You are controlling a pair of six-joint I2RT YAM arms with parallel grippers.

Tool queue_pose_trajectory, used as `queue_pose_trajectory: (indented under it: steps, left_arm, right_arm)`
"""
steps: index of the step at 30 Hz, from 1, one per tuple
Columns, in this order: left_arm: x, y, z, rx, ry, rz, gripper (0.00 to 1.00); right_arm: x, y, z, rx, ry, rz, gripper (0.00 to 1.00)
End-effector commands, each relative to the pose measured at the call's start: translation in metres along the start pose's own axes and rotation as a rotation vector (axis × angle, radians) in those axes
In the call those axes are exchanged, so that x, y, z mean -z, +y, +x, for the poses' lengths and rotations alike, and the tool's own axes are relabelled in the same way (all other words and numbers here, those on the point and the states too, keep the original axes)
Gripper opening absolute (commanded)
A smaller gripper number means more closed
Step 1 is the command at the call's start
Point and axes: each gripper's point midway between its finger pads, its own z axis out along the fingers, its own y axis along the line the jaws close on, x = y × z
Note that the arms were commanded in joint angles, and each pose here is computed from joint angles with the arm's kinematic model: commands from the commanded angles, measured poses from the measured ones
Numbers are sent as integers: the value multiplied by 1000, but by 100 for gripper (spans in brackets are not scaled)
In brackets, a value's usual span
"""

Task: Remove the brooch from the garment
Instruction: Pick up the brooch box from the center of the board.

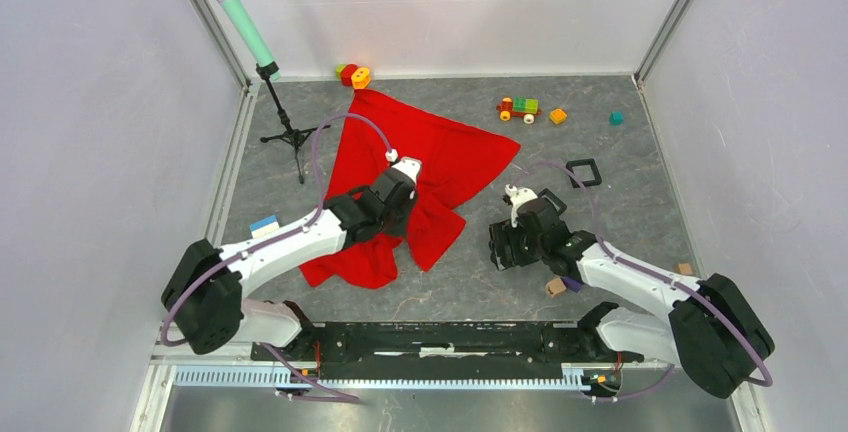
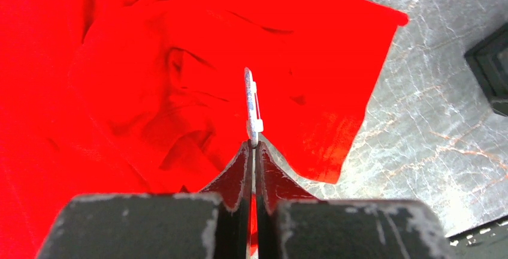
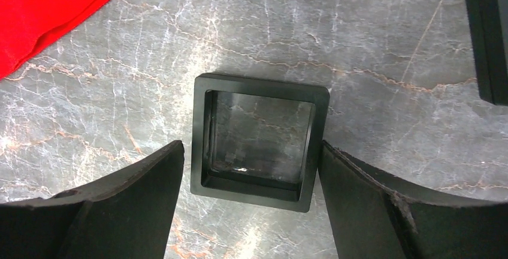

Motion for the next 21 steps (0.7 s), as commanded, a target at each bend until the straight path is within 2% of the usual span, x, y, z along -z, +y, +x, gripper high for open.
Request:
queue_pose_trajectory:
  steps: [1, 9, 16, 21]
  left_arm:
    - [21, -11, -23, -47, -152, 34, 2]
    - [38, -14, -29, -112, -223, 2, 2]
    - [39, -21, -32, -141, -231, -5, 2]
    - [41, -24, -33, -150, -244, -11, 2]
  right_arm:
    - [0, 11, -22, -17, -54, 25, 86]
    - [-2, 14, -27, -1, -64, 49, 82]
    - [1, 19, -32, -5, -80, 28, 73]
    - [3, 27, -33, -16, -77, -11, 72]
